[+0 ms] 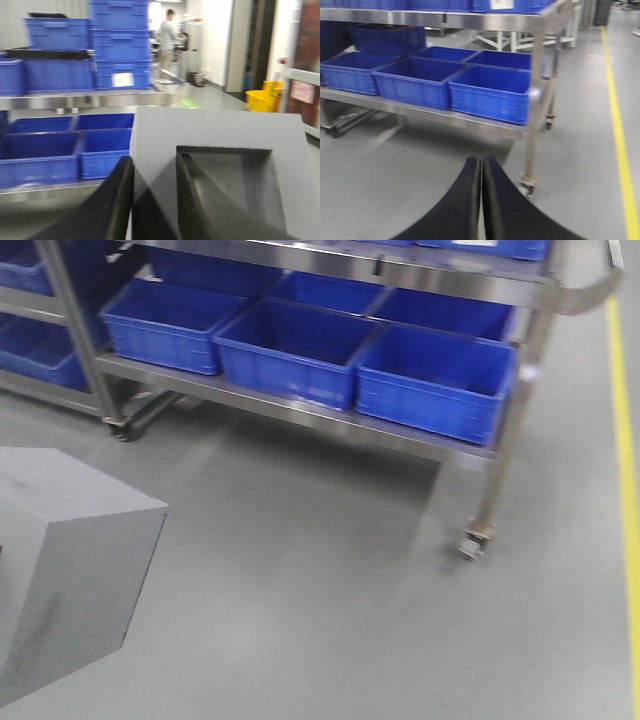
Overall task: Sort gray base to blue bin
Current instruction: 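Drive down the aisle of blue bins carrying the block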
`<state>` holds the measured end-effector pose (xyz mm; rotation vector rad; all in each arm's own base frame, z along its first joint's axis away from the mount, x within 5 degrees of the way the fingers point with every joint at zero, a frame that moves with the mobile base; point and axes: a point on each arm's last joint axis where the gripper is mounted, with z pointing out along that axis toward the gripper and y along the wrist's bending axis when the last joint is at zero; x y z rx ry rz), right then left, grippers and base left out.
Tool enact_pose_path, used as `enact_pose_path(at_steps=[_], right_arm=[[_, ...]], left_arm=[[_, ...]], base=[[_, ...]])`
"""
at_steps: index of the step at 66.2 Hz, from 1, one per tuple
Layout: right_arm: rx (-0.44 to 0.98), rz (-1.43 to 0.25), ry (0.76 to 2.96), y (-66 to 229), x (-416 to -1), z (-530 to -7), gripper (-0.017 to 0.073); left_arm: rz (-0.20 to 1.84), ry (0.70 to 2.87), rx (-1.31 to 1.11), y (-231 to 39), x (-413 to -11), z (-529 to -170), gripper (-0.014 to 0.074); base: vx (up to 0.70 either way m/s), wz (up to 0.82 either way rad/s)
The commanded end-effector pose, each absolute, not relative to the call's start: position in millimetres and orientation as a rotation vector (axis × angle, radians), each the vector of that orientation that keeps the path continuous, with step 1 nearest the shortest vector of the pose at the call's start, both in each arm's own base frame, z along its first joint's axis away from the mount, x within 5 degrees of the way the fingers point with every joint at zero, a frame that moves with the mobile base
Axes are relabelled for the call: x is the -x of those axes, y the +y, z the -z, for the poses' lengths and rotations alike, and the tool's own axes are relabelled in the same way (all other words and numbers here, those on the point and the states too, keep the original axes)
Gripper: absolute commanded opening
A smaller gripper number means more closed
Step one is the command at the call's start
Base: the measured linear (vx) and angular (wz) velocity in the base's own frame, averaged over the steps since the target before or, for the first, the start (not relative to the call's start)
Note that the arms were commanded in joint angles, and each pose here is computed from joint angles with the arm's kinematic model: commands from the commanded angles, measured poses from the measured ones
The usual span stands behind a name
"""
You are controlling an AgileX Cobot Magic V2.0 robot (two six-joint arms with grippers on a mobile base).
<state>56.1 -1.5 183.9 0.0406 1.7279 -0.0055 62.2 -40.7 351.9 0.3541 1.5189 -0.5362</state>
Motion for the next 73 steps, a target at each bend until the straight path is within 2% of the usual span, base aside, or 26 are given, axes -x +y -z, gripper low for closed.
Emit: enact_pose_path(at_steps=[1,46,73], right_arm=[[-0.026,0.024,1.676,-1.8,-58.1,-188.7,-0.0005],[-0.026,0.024,1.676,-1.8,-58.1,-188.7,-0.0005],[-0.026,0.024,1.676,-1.8,-58.1,-188.7,-0.0005]], left_arm=[[0.562,1.402,-0.302,-38.2,-60.8,-370.1,-0.0006],[0.562,1.402,-0.302,-38.2,-60.8,-370.1,-0.0006],[0.562,1.402,-0.302,-38.2,-60.8,-370.1,-0.0006]], base=[[0.33,0.59],[0.31,0.74],[0.37,0.53]])
